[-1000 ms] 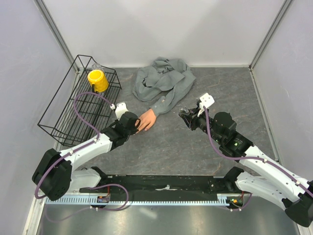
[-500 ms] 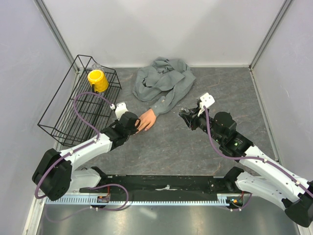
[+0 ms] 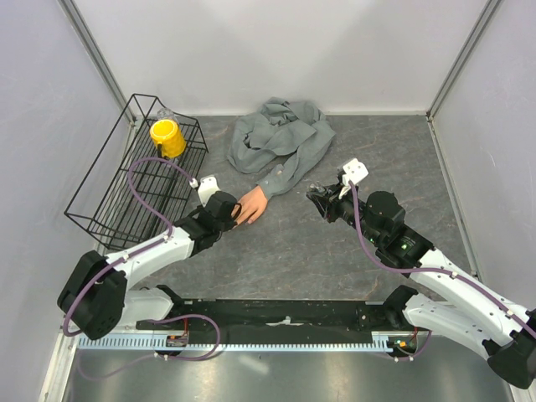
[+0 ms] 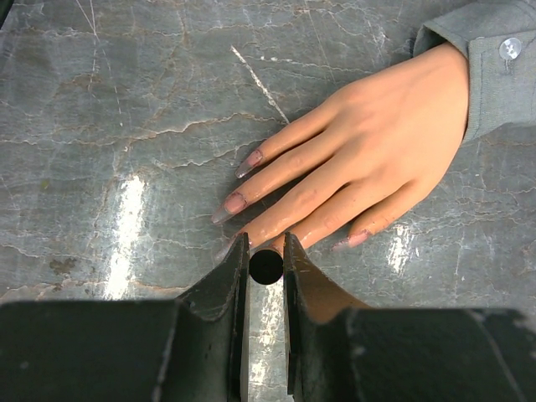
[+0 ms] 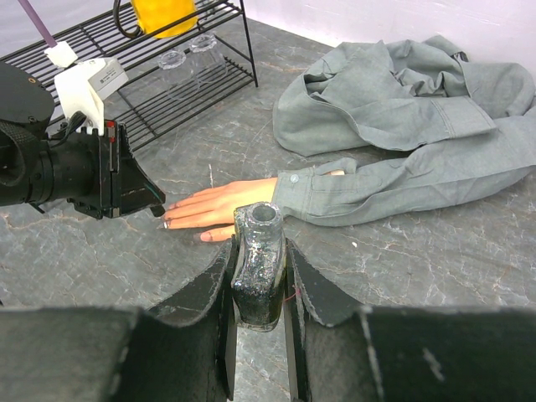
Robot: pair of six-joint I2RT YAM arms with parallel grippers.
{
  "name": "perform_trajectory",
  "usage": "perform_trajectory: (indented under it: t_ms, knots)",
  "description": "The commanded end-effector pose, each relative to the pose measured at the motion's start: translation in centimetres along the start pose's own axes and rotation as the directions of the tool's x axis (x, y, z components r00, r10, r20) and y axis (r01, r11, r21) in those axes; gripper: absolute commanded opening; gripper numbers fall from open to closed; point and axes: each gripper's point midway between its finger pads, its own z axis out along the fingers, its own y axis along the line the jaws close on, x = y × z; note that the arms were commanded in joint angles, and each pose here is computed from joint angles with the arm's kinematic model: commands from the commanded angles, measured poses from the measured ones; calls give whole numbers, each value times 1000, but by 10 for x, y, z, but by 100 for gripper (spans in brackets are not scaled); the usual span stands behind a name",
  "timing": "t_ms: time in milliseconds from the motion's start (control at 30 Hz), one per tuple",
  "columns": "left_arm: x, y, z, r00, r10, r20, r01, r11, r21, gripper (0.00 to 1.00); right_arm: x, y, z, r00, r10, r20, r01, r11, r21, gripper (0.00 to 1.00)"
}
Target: Paint the nails
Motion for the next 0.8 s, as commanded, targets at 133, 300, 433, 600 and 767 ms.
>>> perform_trajectory:
  t_ms: [133, 300, 433, 600, 767]
  knots:
    - [-11, 10, 0, 999, -5, 49, 7, 999, -47, 2, -13, 2, 3, 998, 12, 54, -11, 1000, -13, 0]
    - [-4, 17, -5, 1000, -17, 24, 18, 998, -60, 2, -13, 6, 4, 998, 15, 54, -13, 999, -39, 0]
    - [-4, 11, -12, 1000, -20, 7, 20, 1000, -15, 2, -15, 7, 4, 998, 16, 60, -14, 999, -43, 0]
    - [-12, 7, -23, 1000, -15, 13, 15, 999, 28, 2, -16, 7, 3, 998, 18, 63, -15, 999, -44, 0]
    - [-23, -6, -18, 999, -7, 34, 5, 998, 58, 2, -14, 7, 4, 998, 21, 59, -18, 999, -45, 0]
